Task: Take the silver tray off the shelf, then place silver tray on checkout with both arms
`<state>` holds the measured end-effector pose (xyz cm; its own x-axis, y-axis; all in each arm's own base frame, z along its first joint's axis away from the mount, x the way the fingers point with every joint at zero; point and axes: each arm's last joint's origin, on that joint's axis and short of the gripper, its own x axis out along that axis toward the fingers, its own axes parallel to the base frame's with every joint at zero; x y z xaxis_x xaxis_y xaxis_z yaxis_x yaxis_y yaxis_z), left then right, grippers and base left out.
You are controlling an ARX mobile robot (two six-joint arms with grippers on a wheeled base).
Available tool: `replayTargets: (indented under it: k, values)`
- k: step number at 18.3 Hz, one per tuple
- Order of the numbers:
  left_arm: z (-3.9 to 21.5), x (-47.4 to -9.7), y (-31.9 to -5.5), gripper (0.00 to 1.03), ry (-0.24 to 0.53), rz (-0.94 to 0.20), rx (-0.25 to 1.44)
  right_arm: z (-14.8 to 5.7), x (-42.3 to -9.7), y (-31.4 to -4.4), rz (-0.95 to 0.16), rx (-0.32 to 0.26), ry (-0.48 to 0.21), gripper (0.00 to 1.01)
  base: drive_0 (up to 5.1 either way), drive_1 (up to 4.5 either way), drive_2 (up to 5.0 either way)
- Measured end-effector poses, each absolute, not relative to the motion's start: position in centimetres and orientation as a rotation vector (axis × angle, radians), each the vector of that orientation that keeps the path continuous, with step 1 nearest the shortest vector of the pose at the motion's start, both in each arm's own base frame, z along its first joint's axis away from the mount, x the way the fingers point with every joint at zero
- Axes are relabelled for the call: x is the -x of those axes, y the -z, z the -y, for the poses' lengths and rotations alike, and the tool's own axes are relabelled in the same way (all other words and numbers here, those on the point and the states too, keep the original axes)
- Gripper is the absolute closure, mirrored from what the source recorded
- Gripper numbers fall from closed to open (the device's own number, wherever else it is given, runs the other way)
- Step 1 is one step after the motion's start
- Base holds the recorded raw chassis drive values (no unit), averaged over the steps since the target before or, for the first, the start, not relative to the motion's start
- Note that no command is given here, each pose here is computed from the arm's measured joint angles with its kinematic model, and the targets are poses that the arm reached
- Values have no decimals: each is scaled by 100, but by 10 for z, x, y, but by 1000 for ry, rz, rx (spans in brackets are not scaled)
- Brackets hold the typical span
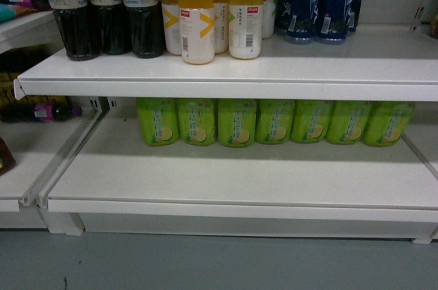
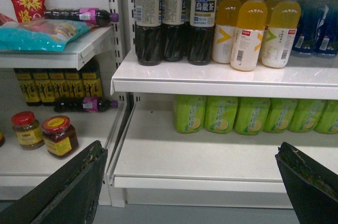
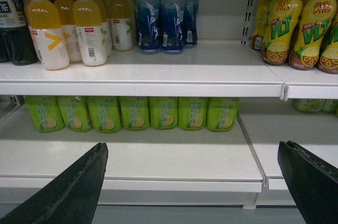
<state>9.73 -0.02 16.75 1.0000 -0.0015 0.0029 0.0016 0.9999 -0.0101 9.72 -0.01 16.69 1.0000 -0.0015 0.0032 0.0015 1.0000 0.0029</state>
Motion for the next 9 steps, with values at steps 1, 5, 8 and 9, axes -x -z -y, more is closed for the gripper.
replayTargets:
  k: [1, 5, 8, 9]
  values:
    - [0, -97, -168, 5, 2, 3, 10, 0, -97, -167, 3, -3, 2, 3, 0, 0, 0]
    - [0, -97, -168, 5, 2, 3, 10, 0, -97, -167, 3, -3, 2, 3, 0, 0, 0]
    - [0, -97, -168, 5, 2, 3, 10, 0, -97, -167, 3, -3, 2, 3, 0, 0, 0]
    - [0, -97, -168, 5, 2, 3, 10, 0, -97, -167, 3, -3, 2, 3, 0, 0, 0]
